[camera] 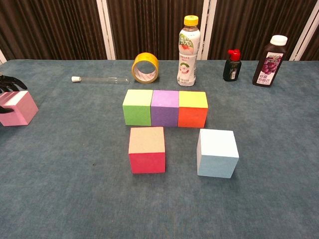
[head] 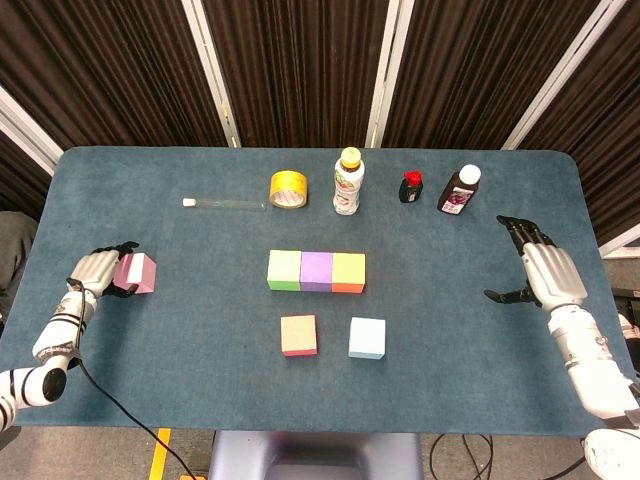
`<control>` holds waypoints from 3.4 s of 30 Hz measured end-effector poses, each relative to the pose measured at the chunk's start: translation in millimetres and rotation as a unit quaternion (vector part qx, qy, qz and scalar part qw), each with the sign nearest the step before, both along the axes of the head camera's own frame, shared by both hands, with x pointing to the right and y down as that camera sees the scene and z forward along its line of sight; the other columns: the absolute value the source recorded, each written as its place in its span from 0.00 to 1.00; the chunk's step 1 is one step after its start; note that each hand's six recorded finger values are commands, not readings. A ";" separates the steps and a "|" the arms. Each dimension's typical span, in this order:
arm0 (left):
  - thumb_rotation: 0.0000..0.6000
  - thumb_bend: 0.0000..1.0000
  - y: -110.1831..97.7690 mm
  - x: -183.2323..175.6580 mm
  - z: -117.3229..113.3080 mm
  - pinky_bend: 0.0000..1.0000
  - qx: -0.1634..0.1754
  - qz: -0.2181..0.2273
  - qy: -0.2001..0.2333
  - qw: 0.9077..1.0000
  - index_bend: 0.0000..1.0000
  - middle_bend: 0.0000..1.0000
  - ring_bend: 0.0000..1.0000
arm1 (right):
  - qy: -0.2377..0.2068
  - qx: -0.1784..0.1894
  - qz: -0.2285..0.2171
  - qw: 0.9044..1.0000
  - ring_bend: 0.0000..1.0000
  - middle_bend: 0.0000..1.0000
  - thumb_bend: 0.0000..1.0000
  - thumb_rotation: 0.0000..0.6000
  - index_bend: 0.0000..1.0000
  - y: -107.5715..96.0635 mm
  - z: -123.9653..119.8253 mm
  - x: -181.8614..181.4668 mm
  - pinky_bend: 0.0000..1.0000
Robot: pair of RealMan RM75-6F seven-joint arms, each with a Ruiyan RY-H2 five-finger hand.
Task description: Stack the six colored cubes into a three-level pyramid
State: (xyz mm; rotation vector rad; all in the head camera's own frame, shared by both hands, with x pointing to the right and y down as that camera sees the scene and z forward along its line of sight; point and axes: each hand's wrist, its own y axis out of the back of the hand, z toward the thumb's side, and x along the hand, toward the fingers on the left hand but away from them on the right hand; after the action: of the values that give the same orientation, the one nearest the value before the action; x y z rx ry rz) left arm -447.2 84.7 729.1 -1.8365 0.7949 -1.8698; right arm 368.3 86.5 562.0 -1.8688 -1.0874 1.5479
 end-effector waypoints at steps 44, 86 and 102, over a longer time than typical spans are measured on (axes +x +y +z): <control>1.00 0.33 -45.9 331.8 -81.8 0.48 0.025 0.135 0.095 0.986 0.16 0.43 0.45 | -0.008 -0.004 0.056 0.998 0.10 0.17 0.20 1.00 0.16 25.1 -5.5 50.1 0.26; 1.00 0.32 -36.8 366.3 -76.3 0.14 0.012 0.149 0.061 0.987 0.00 0.00 0.00 | -0.024 -0.015 0.074 0.997 0.10 0.17 0.20 1.00 0.14 22.5 6.6 72.2 0.26; 1.00 0.32 -37.4 360.8 -66.8 0.13 0.006 0.195 0.073 0.978 0.07 0.08 0.03 | -0.025 -0.016 0.083 0.996 0.10 0.17 0.20 1.00 0.14 23.6 6.8 73.7 0.26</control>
State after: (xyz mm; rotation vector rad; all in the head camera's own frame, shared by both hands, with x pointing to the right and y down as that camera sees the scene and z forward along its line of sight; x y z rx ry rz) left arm -86.4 47.3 662.3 -1.9695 0.4461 -1.4944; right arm 441.9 110.1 568.8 -1.8886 -1.2755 1.6254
